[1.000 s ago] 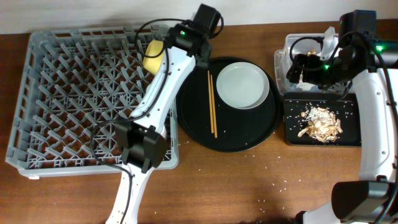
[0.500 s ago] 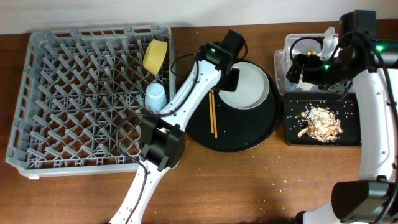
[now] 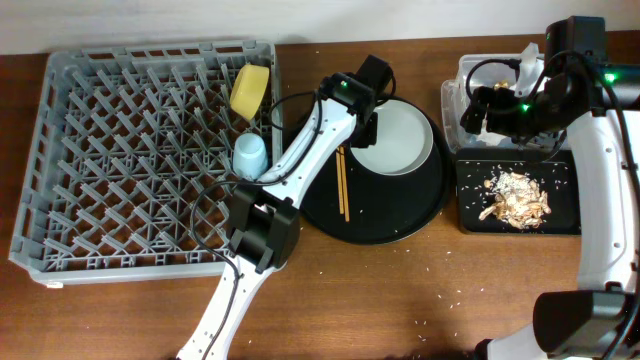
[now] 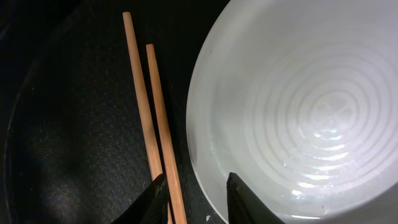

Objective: Sort waste into correct bins and load items into the dishwasher rack
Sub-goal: 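Grasp the white plate with the left gripper, then carry the white plate into the rack with the left gripper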

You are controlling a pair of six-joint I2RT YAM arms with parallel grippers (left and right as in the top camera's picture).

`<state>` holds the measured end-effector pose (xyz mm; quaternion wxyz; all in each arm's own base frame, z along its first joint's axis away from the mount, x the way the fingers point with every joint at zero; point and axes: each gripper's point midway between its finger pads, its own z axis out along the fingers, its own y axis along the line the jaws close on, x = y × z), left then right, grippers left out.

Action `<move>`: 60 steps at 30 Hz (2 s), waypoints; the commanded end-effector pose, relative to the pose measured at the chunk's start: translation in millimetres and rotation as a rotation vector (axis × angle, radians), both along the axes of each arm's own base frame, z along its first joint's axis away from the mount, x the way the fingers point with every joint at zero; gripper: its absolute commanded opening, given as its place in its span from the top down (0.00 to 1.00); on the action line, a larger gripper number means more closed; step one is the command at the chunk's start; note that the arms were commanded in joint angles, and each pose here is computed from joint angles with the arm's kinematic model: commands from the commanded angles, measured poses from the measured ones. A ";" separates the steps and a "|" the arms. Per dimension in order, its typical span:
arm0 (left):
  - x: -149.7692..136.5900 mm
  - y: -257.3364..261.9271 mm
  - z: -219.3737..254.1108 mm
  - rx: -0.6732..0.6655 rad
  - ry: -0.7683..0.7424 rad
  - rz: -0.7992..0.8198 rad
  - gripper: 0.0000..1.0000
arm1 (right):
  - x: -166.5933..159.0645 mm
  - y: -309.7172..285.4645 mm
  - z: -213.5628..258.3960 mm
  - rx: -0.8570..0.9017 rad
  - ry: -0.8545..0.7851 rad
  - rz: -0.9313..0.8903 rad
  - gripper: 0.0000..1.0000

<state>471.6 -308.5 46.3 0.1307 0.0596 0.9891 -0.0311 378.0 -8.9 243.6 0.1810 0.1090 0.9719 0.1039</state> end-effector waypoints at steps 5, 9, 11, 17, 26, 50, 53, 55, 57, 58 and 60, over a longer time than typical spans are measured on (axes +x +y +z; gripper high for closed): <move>-8.4 -1.7 -46.1 0.024 0.075 0.003 0.75 | 0.5 0.4 -2.6 -0.012 0.004 0.011 0.02; -5.1 -8.1 -47.9 -0.005 0.067 -0.002 0.92 | 0.5 0.4 -2.6 -0.012 0.004 0.011 0.01; -4.4 -8.4 -47.8 -0.006 0.064 -0.002 0.99 | 0.5 0.4 -2.6 -0.012 0.004 0.011 0.02; 6.7 -0.8 2.2 -0.019 0.004 -0.056 1.00 | 0.5 0.4 -2.6 -0.012 0.004 0.011 0.02; 41.6 162.1 227.8 0.375 -0.467 -0.003 1.00 | 0.5 0.4 -2.6 -0.012 0.004 0.011 0.02; 76.1 364.2 169.0 1.008 -0.216 0.204 1.00 | 0.5 0.4 -2.6 -0.012 0.004 0.011 0.02; 85.5 332.0 151.8 0.883 -0.238 0.137 1.00 | 0.5 0.4 -2.6 -0.012 0.004 0.011 0.02; 90.2 324.0 153.2 0.870 -0.268 0.139 0.85 | 0.5 0.4 -2.6 -0.012 0.004 0.011 0.02; 95.3 315.3 160.2 0.853 -0.314 0.152 0.65 | 0.5 0.4 -2.6 -0.012 0.004 0.011 0.02; 96.4 309.4 169.7 0.824 -0.360 0.196 0.47 | 0.5 0.4 -2.6 -0.012 0.004 0.011 0.02; 100.3 287.6 181.9 0.684 -0.421 0.198 0.26 | 0.5 0.4 -2.6 -0.012 0.004 0.011 0.01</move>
